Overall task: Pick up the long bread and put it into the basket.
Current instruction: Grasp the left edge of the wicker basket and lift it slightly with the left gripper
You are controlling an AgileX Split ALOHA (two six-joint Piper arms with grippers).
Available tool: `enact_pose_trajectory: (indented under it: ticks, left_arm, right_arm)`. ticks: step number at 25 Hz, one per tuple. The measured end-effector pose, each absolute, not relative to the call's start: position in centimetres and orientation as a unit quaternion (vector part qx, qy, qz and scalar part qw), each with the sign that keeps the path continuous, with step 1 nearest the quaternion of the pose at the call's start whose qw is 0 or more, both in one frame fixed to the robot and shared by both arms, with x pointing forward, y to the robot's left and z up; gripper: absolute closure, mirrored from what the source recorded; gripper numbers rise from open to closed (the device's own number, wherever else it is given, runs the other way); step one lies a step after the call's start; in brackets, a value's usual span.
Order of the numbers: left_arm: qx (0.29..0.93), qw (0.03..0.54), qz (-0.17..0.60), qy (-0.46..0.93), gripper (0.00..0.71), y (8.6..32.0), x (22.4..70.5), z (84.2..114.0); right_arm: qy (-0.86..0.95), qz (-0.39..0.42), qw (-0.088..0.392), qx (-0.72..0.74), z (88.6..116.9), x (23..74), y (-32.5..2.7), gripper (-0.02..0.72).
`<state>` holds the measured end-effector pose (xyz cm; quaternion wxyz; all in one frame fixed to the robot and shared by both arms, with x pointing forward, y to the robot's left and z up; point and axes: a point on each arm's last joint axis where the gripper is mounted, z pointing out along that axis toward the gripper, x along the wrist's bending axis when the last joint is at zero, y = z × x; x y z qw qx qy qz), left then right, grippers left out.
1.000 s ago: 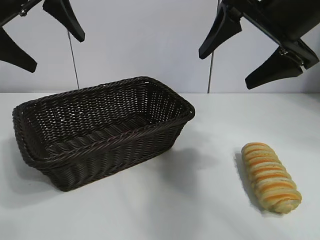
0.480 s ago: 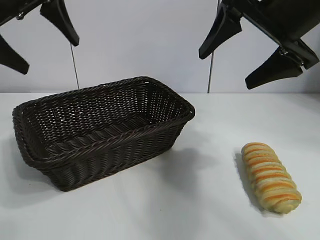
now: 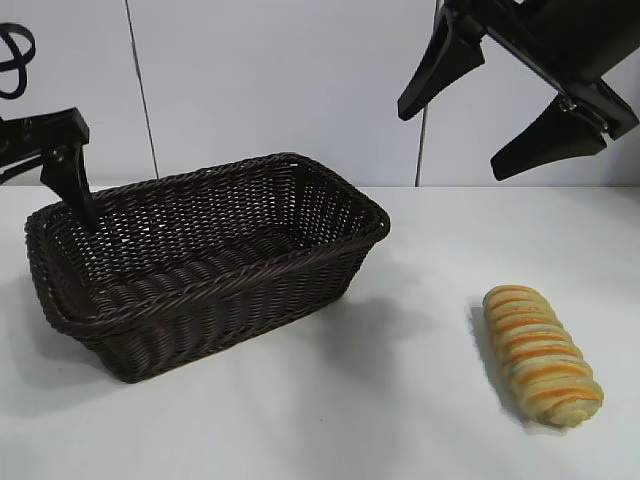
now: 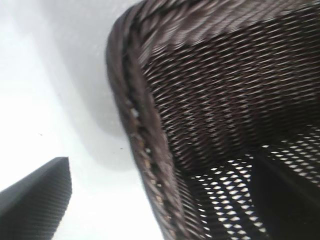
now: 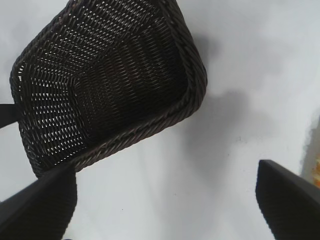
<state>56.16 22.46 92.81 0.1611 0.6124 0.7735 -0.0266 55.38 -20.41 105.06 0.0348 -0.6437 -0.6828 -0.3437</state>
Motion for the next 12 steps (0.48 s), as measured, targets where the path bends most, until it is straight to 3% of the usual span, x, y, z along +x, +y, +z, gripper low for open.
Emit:
enact_pose_trajectory:
  ticks: [5, 6, 8, 11, 12]
  left_arm:
    - [0.599, 0.170, -0.049, 0.781, 0.021, 21.9, 56.8, 90.7]
    - [0.599, 0.170, -0.050, 0.781, 0.051, 21.9, 56.8, 90.5]
    - [0.597, 0.174, -0.049, 0.782, 0.184, 21.9, 56.9, 90.5]
    - [0.595, 0.180, -0.049, 0.782, 0.507, 21.8, 57.1, 90.7]
    - [0.589, 0.184, -0.051, 0.785, 0.568, 21.7, 57.3, 90.8]
  right_arm:
    - [-0.683, -0.344, 0.035, -0.644, 105.1, 55.4, -20.4, 0.008]
    - [-0.683, -0.344, 0.035, -0.644, 105.1, 55.4, -20.4, 0.008]
    - [-0.683, -0.344, 0.035, -0.644, 105.1, 55.4, -20.4, 0.008]
    - [-0.683, -0.344, 0.035, -0.644, 105.1, 55.4, -20.4, 0.008]
    - [-0.683, -0.344, 0.035, -0.644, 105.1, 55.4, -20.4, 0.008]
